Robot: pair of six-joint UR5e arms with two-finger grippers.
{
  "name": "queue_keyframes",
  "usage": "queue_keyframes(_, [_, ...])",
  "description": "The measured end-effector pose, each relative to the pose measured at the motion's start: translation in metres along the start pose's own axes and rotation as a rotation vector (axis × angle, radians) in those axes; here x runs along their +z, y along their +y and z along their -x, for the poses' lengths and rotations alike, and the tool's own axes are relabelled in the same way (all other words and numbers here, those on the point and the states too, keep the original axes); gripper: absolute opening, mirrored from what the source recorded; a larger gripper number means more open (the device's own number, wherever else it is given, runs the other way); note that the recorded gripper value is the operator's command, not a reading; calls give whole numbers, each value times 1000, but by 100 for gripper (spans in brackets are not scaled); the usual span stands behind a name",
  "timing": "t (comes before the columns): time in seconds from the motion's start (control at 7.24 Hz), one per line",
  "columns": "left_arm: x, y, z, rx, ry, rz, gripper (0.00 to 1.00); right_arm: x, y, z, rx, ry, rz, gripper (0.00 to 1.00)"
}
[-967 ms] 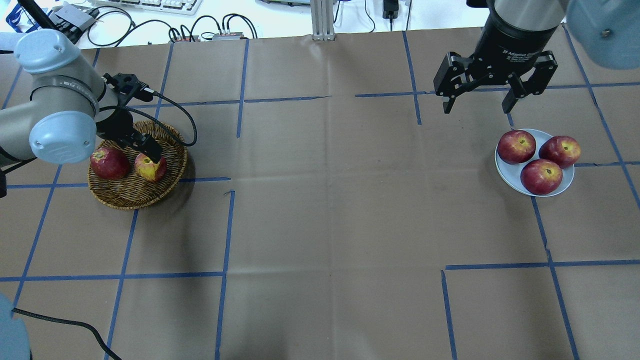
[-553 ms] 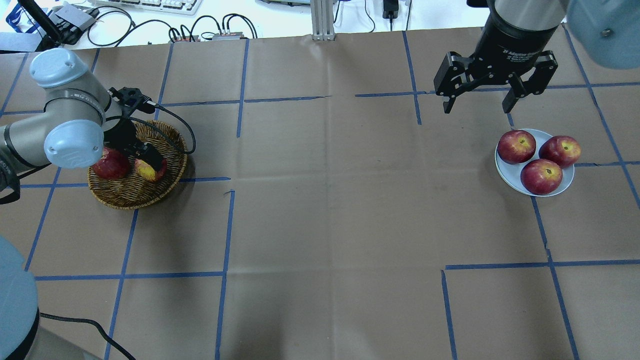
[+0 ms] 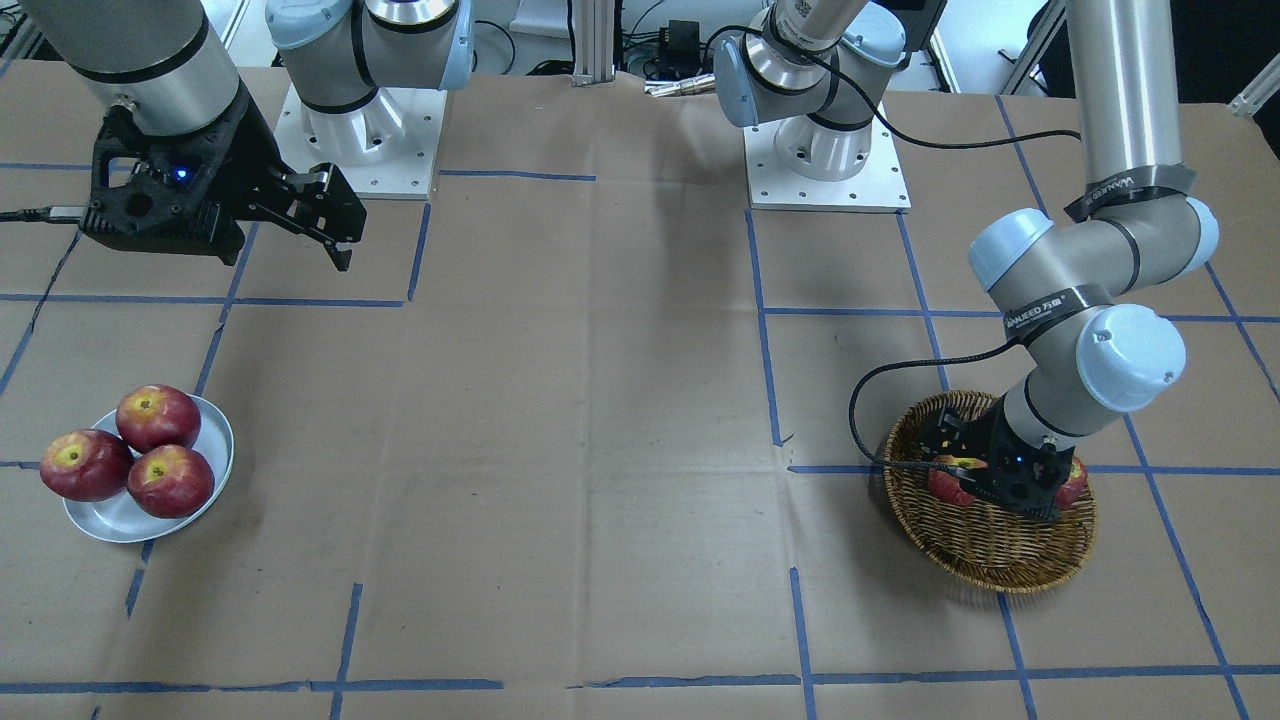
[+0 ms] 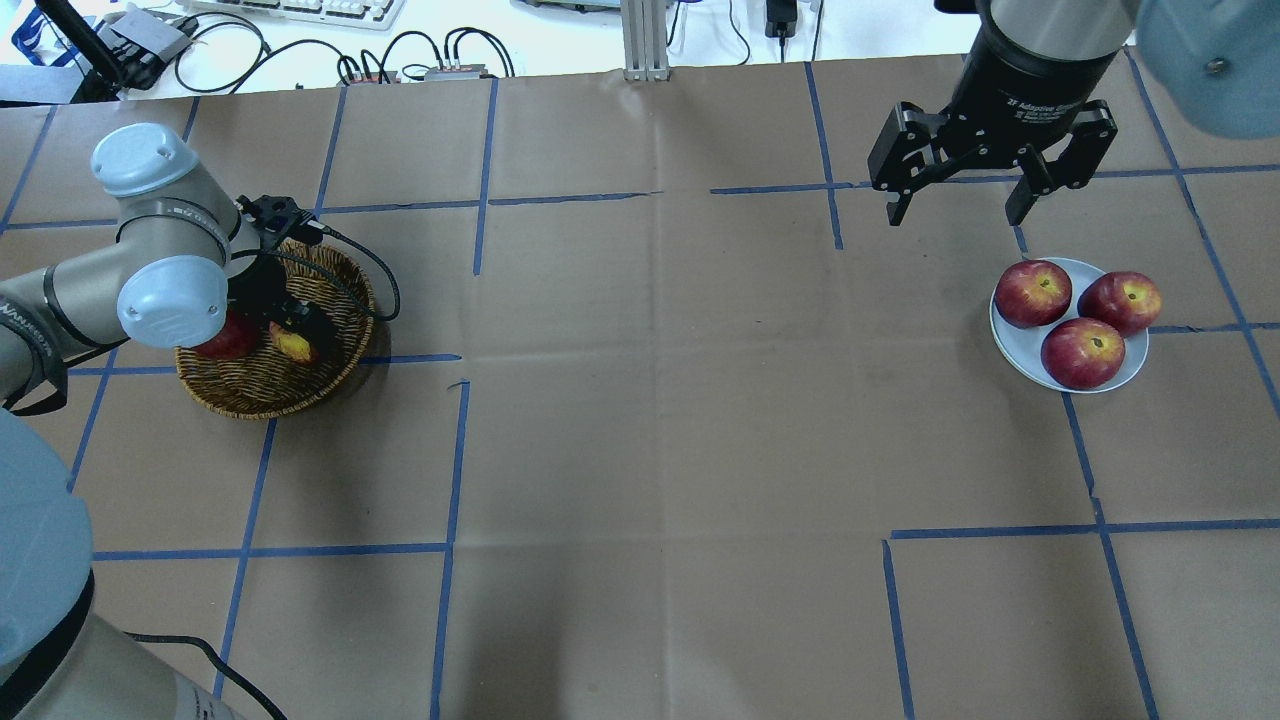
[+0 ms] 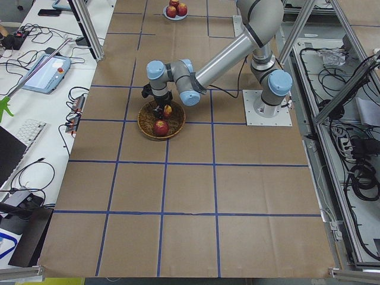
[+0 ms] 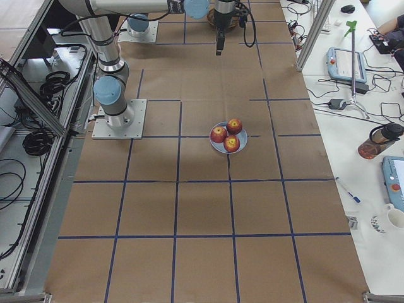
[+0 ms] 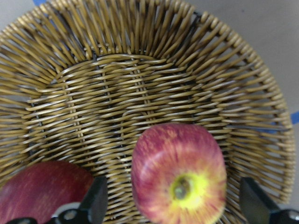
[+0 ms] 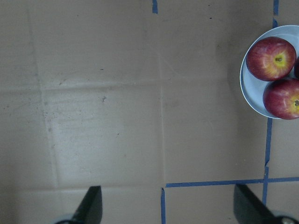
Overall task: Transfer apple from basket to plate
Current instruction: 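Close the left gripper on the yellow-red apple and lift it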
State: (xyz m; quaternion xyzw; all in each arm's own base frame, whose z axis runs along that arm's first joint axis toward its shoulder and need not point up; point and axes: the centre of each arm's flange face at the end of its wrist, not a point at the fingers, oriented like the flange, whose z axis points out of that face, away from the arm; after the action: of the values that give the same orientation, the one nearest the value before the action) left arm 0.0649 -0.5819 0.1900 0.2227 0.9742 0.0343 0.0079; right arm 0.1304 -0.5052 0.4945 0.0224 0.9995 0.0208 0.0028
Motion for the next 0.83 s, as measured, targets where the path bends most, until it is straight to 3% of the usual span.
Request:
queue_keyframes(0.28, [-1,2,-2,3,-1,-1,56,0,1,1,-2,0,-1,100])
queue_keyframes(0.55, [-14,-1,-5,9,-20,-13,55,-1,1,2,-3,-1,-2,100])
queue_keyframes(0.83, [-54,-10,-27,-9,-58,-57,56,-1,1,2,-3,-1,-1,100])
